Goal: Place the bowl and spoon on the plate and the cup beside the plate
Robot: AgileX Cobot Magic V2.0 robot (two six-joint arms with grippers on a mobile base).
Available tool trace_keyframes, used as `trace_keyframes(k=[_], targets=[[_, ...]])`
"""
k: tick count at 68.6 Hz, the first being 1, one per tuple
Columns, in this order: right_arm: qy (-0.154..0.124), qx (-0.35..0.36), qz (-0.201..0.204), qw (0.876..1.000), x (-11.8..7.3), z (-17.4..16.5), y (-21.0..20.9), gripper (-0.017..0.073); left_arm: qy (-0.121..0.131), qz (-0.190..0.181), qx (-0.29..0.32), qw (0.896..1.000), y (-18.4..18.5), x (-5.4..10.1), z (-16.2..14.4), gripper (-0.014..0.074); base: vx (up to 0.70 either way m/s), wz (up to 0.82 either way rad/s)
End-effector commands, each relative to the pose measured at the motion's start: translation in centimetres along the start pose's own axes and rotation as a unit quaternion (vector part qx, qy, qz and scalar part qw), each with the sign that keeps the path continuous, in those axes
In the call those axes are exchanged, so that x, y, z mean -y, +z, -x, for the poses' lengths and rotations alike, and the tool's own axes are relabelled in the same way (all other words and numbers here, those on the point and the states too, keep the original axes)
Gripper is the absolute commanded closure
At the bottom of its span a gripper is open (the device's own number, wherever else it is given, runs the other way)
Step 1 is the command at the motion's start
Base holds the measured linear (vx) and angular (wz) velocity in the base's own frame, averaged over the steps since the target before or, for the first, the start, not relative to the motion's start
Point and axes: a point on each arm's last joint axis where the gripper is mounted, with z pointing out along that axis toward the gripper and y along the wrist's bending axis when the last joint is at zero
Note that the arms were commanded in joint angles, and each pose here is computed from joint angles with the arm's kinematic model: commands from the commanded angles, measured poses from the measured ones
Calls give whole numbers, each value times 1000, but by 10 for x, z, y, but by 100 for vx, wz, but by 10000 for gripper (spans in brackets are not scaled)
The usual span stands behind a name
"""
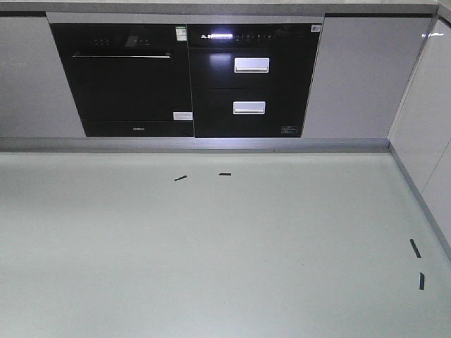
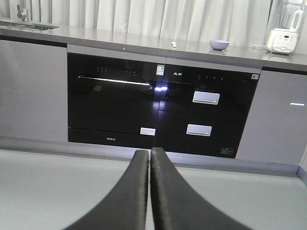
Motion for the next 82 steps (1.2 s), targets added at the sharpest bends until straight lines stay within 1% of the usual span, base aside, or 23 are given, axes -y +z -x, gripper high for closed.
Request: trace_keyframes(k=[1,82], targets=[[-7,35,6,999,-1,4,-1,561,-2,-4,31,1000,0,0,0,599,0,0],[-7,35,6,999,-1,4,-1,561,-2,-4,31,1000,0,0,0,599,0,0]])
